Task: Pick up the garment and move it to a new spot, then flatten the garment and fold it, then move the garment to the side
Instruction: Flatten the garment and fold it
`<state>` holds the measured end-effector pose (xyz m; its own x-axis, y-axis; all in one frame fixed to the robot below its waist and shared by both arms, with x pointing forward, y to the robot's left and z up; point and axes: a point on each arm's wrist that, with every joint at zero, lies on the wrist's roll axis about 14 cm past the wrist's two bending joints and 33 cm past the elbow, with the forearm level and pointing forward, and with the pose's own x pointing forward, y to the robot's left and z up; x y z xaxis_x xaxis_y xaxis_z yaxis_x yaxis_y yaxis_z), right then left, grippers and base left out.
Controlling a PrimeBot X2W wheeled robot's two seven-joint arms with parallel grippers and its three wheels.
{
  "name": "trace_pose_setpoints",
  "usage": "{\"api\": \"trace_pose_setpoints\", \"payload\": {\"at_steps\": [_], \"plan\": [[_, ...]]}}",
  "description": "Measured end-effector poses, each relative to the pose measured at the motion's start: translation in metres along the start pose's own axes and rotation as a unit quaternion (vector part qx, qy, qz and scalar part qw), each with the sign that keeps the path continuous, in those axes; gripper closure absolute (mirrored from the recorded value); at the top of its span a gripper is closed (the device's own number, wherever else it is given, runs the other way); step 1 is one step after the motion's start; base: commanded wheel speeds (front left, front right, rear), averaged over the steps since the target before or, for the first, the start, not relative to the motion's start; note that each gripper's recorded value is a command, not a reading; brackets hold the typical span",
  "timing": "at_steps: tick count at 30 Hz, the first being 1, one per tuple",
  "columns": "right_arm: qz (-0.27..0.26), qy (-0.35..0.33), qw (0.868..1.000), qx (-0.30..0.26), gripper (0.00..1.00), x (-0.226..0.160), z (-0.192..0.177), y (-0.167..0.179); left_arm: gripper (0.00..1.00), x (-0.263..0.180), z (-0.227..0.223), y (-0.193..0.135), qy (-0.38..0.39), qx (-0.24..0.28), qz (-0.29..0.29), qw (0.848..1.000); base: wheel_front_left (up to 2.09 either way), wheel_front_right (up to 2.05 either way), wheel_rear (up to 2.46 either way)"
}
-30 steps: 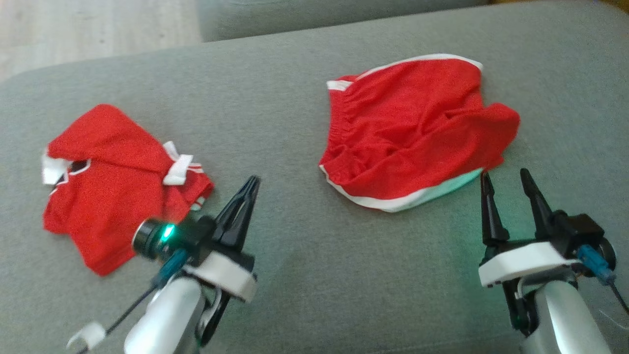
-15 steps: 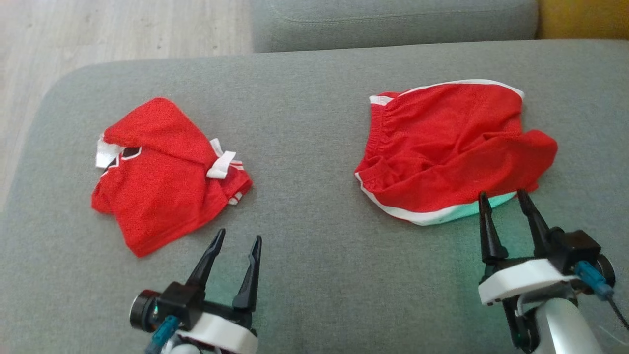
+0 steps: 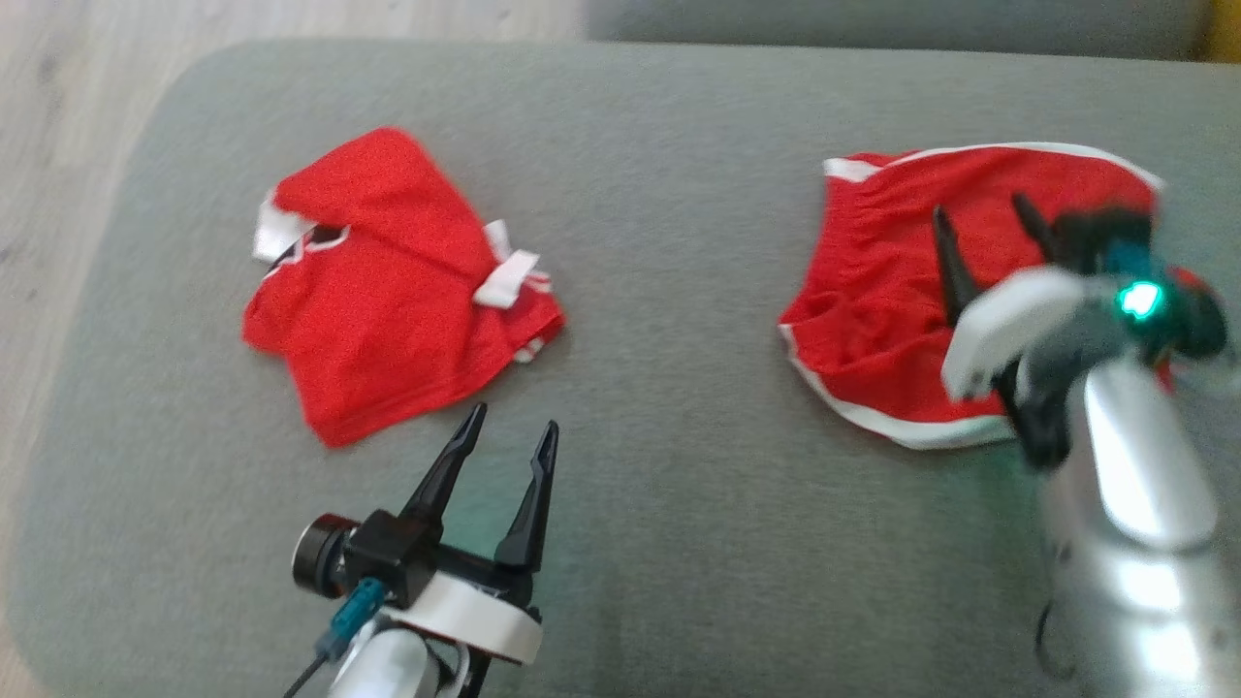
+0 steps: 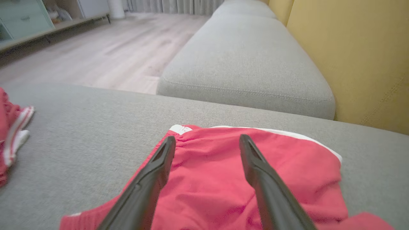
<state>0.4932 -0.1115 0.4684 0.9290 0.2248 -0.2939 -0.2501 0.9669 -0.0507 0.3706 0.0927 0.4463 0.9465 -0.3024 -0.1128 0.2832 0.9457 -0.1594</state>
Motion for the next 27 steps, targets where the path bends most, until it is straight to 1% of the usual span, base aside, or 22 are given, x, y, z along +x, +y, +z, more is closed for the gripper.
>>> {"api": "trace_pose_setpoints", "payload": {"at_steps": [1,2,4,5,6,7,8,13,16,17,18,23,25,27], "plan": [[0.000,0.000,1.000,0.000,0.00,0.000,0.000,0.000,0.00,0.000,0.000,0.000,0.000,0.000,0.000,1.000,0.00,0.00,0.00],[0.005,0.042,0.999,-0.022,0.00,0.020,-0.003,0.000,0.00,-0.001,-0.002,0.006,0.004,-0.004,0.009,1.000,0.00,0.00,0.00],[0.011,0.097,0.995,-0.027,0.00,0.037,-0.013,0.001,0.00,-0.002,-0.004,0.012,0.007,-0.006,0.018,1.000,0.00,0.00,0.00],[0.011,0.097,0.995,-0.027,0.00,0.037,-0.013,0.001,0.00,-0.002,-0.004,0.012,0.007,-0.006,0.018,1.000,0.00,0.00,0.00],[0.015,0.122,0.992,-0.034,0.00,0.043,-0.020,0.002,0.00,-0.002,-0.005,0.016,0.009,-0.007,0.023,1.000,0.00,0.00,0.00],[0.020,0.169,0.984,-0.046,0.00,0.055,-0.033,0.003,0.00,-0.004,-0.007,0.023,0.012,-0.008,0.034,0.999,0.00,0.00,0.00],[0.020,0.169,0.984,-0.046,0.00,0.055,-0.033,0.003,0.00,-0.004,-0.007,0.023,0.012,-0.008,0.034,0.999,0.00,0.00,0.00],[0.040,0.262,0.963,-0.054,0.00,0.072,-0.068,0.013,0.00,-0.012,-0.014,0.036,0.023,-0.012,0.061,0.998,0.00,0.00,0.00],[0.047,0.279,0.957,-0.065,0.00,0.083,-0.074,0.015,0.00,-0.017,-0.019,0.043,0.032,-0.013,0.074,0.997,0.00,0.00,0.00],[0.048,0.280,0.956,-0.066,0.51,0.088,-0.073,0.016,0.00,-0.018,-0.021,0.045,0.034,-0.014,0.077,0.996,0.00,0.00,0.00],[0.054,0.273,0.958,-0.060,1.00,0.098,-0.069,0.020,0.00,-0.019,-0.024,0.046,0.040,-0.015,0.079,0.996,0.00,0.00,0.00],[0.079,0.203,0.973,-0.071,1.00,0.119,-0.051,0.036,0.00,-0.013,-0.024,0.051,0.041,-0.012,0.081,0.996,0.00,0.00,0.00],[0.087,0.164,0.979,-0.079,1.00,0.129,-0.034,0.041,0.00,-0.008,-0.022,0.052,0.037,-0.015,0.079,0.996,0.00,0.00,0.00],[0.091,0.118,0.984,-0.096,1.00,0.140,-0.007,0.042,0.00,-0.004,-0.018,0.052,0.032,-0.017,0.077,0.996,0.00,0.00,0.00]]}}
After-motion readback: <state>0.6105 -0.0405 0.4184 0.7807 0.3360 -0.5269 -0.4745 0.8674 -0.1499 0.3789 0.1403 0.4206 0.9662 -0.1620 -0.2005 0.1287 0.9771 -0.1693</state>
